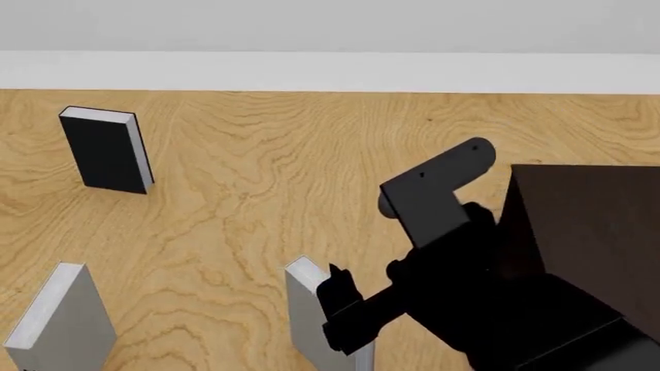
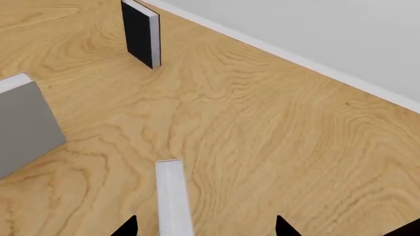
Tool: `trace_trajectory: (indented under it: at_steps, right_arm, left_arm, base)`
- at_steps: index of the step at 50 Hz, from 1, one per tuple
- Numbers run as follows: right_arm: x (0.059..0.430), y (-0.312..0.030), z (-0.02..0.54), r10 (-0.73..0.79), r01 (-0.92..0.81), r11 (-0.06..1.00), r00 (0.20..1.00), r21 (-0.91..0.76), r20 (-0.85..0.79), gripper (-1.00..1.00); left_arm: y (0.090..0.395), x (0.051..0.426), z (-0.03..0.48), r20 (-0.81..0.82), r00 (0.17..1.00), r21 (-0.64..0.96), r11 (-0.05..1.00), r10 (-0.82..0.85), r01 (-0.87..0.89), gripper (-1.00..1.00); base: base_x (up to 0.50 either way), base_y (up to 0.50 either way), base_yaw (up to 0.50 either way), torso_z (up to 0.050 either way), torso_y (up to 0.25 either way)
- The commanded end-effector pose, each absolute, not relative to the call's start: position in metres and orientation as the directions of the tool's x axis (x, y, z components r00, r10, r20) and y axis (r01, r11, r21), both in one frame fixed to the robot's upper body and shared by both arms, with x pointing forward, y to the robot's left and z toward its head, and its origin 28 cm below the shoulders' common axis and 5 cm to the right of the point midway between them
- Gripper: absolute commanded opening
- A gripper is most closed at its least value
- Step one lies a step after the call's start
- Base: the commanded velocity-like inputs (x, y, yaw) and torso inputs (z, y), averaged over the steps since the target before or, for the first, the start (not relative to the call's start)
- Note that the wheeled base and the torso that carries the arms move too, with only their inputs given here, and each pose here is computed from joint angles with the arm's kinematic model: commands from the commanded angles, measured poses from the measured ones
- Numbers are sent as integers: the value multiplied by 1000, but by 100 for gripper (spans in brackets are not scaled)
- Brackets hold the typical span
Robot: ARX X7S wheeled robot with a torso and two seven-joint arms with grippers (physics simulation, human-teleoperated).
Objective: Pick up the book on the right and place it on the cabinet shelf.
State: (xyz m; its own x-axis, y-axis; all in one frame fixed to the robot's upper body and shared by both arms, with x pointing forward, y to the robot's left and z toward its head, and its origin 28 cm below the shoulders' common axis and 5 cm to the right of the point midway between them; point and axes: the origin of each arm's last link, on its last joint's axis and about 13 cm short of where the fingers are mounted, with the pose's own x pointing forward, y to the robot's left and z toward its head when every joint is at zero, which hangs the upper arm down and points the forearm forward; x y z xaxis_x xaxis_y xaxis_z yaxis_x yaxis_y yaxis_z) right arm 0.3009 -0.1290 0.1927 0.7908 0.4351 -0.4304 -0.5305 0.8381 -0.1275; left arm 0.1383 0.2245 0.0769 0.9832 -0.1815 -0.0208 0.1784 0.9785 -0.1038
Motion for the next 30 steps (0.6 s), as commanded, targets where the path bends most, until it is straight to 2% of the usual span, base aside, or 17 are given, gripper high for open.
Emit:
trace_trajectory:
  at_steps: [1, 30]
  right_arm:
    - [313, -127, 181, 441, -546, 830, 768, -115, -465, 100]
    - [324, -125, 154, 459, -576, 815, 713, -70, -530, 100]
  left_arm:
    - [226, 138, 75, -24, 982, -106, 977, -189, 185, 100]
    - [227, 137, 72, -31, 981, -101, 978, -189, 185, 100]
  base:
    - [0, 0, 0, 0, 0]
    - [0, 0, 0, 0, 0]
